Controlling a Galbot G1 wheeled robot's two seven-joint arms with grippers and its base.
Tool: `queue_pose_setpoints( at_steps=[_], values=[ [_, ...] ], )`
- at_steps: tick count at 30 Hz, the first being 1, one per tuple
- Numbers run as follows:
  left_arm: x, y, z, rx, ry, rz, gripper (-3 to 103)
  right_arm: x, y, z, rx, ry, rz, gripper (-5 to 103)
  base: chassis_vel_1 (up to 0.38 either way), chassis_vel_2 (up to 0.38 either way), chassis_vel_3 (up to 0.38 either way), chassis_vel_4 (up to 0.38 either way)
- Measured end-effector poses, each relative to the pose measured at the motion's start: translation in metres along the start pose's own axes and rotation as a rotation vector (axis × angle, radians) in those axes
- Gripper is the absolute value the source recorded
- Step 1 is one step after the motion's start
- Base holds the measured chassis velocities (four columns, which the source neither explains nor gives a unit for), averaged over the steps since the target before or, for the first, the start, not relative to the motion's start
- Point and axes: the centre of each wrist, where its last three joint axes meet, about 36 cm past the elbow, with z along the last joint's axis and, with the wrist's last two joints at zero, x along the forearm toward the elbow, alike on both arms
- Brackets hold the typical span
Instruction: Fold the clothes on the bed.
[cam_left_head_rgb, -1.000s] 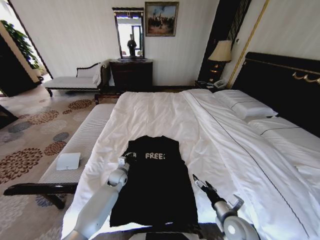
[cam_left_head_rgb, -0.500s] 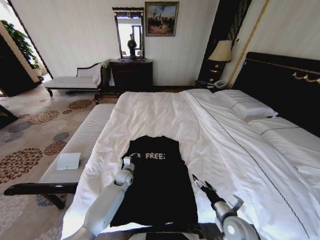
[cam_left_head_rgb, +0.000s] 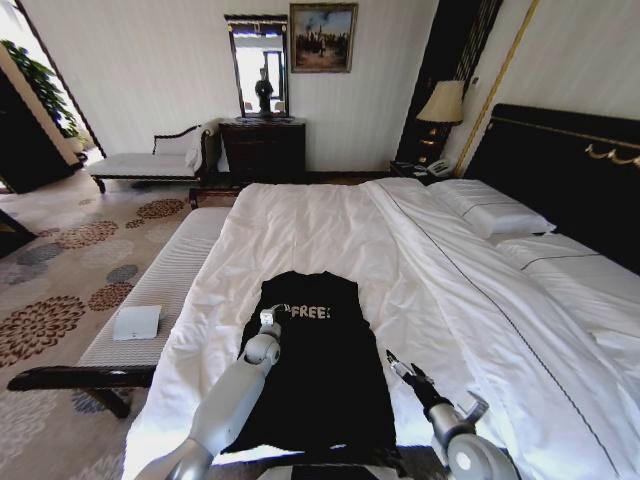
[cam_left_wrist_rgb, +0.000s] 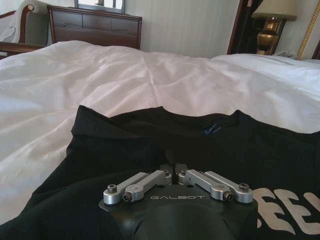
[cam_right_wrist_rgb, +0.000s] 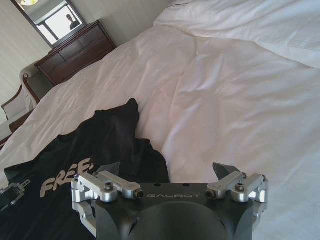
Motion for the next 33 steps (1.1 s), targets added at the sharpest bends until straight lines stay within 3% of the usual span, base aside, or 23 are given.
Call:
queue_pose_setpoints(
  at_steps=[3,5,7,9,12,15,16,17,19,22,23,25,28,31,33],
  values=[
    [0.001,0.001,0.001,-0.008,0.016,-0.018,-1,0.0,0.0,0.0,0.0,-0.001,-0.001,100,0.0,0.0,0.0,0.0],
    [0.005,0.004,0.001,-0.022,0.016,-0.012,8,0.0,0.0,0.0,0.0,-0.001,-0.002,100,0.0,0.0,0.0,0.0],
    [0.008,0.005,0.001,-0.029,0.015,-0.007,8,0.0,0.0,0.0,0.0,-0.001,-0.002,100,0.0,0.0,0.0,0.0],
    [0.013,0.006,0.0,-0.046,0.01,0.005,19,0.0,0.001,0.0,-0.001,-0.002,-0.004,100,0.0,0.0,0.0,0.0],
    [0.02,0.008,0.0,-0.073,0.004,0.02,24,0.0,0.002,0.0,-0.002,-0.001,-0.007,100,0.0,0.0,0.0,0.0],
    [0.032,0.011,-0.001,-0.095,-0.008,0.032,41,-0.001,0.004,0.001,-0.004,0.0,-0.013,100,0.0,0.0,0.0,0.0],
    [0.034,0.011,-0.001,-0.097,-0.011,0.034,41,-0.001,0.004,0.001,-0.004,0.001,-0.014,100,0.0,0.0,0.0,0.0],
    [0.04,0.013,-0.002,-0.1,-0.017,0.039,53,-0.001,0.005,0.002,-0.004,0.002,-0.015,100,0.0,0.0,0.0,0.0],
    [0.044,0.015,-0.004,-0.097,-0.02,0.039,53,-0.001,0.005,0.003,-0.003,0.003,-0.015,100,0.0,0.0,0.0,0.0],
    [0.051,0.035,-0.011,-0.057,-0.035,0.01,69,0.0,0.006,0.003,-0.003,0.003,-0.017,100,0.0,0.0,0.0,0.0],
    [0.051,0.035,-0.011,-0.057,-0.035,0.01,69,0.0,0.006,0.003,-0.003,0.003,-0.017,100,0.0,0.0,0.0,0.0],
    [0.05,0.05,-0.018,-0.007,-0.039,-0.019,74,0.0,0.006,0.003,-0.002,0.004,-0.017,100,0.0,0.0,0.0,0.0],
    [0.049,0.073,-0.033,0.068,-0.048,-0.05,90,0.001,0.005,0.003,0.0,0.004,-0.017,100,0.0,0.0,0.0,0.0],
    [0.048,0.08,-0.041,0.108,-0.052,-0.05,95,0.001,0.005,0.003,0.0,0.004,-0.017,100,0.0,0.0,0.0,0.0],
    [0.042,0.091,-0.054,0.186,-0.046,-0.056,100,0.001,0.005,0.004,0.0,0.004,-0.017,100,0.0,0.0,0.0,0.0]
  ],
)
